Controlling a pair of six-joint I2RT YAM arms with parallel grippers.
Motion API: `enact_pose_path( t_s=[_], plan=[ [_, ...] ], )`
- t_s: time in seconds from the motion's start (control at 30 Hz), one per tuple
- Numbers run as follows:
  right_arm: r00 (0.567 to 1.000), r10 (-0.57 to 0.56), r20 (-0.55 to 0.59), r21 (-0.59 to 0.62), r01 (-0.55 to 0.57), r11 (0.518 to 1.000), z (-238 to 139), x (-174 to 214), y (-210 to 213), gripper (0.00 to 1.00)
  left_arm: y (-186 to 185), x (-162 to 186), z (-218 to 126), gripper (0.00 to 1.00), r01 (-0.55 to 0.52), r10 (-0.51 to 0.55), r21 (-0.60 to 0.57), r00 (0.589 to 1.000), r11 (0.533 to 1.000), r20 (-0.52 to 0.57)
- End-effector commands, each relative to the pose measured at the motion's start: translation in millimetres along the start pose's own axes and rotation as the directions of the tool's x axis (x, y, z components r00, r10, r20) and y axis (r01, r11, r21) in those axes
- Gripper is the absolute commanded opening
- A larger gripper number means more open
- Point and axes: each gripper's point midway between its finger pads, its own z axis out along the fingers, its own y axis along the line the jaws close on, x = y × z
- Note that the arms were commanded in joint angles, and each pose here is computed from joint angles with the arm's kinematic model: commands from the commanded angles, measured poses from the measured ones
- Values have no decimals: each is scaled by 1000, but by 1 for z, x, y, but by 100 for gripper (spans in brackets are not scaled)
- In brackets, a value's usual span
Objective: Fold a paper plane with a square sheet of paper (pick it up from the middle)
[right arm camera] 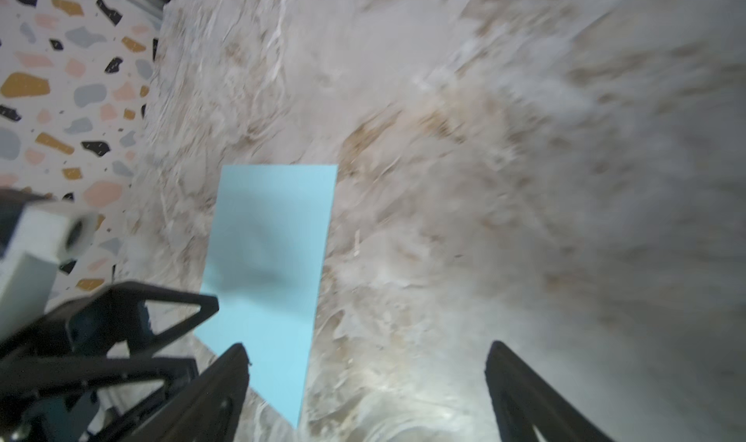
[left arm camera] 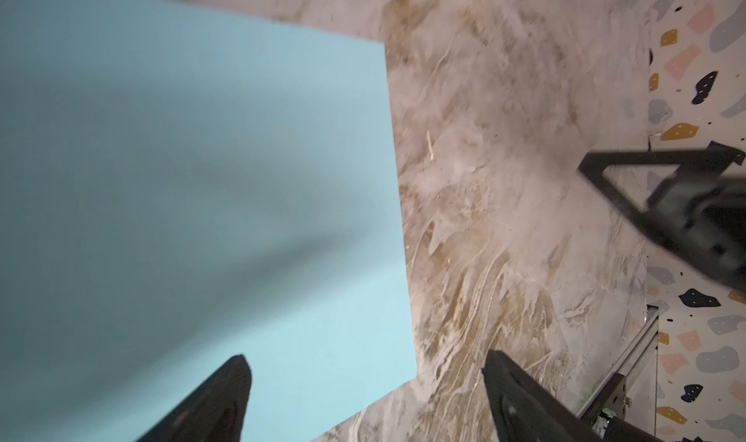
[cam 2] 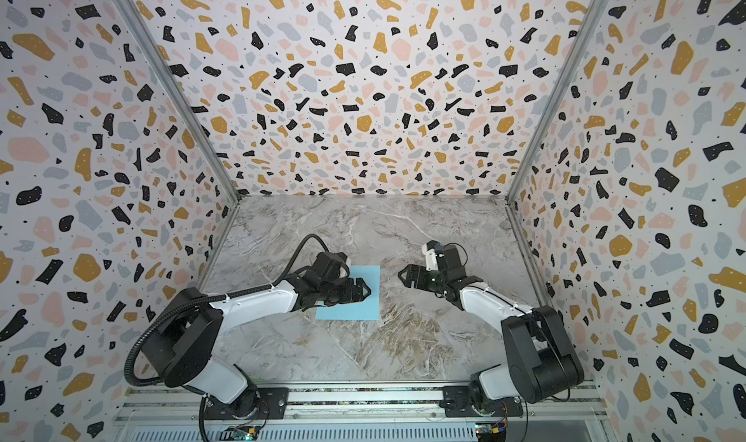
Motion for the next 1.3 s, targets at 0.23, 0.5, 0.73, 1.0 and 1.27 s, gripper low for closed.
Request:
enact_pose_path(
  t_s=[0.23,0.5,0.73,1.0,1.27],
  plan=[
    [985,-11,-172,-106,-7,994,57,34,73,63,44,-19,3,84,-30,27,-74,999,997,-38],
    [976,6,-216,-109,-31,994,80,41,72,52,46,-25,18,84,-24,20,-81,999,996,-49],
    [965,23,-263,-78,-45,996,89,59,56,51,60,-7,27,84,1,-12,-108,996,994,-94],
    [956,34,-291,-57,-53,997,97,70,45,51,74,9,30,86,18,-34,-138,992,990,-118],
    [949,23,-314,-84,-52,995,106,73,47,51,69,14,32,86,43,-54,-91,990,995,-129]
  ],
)
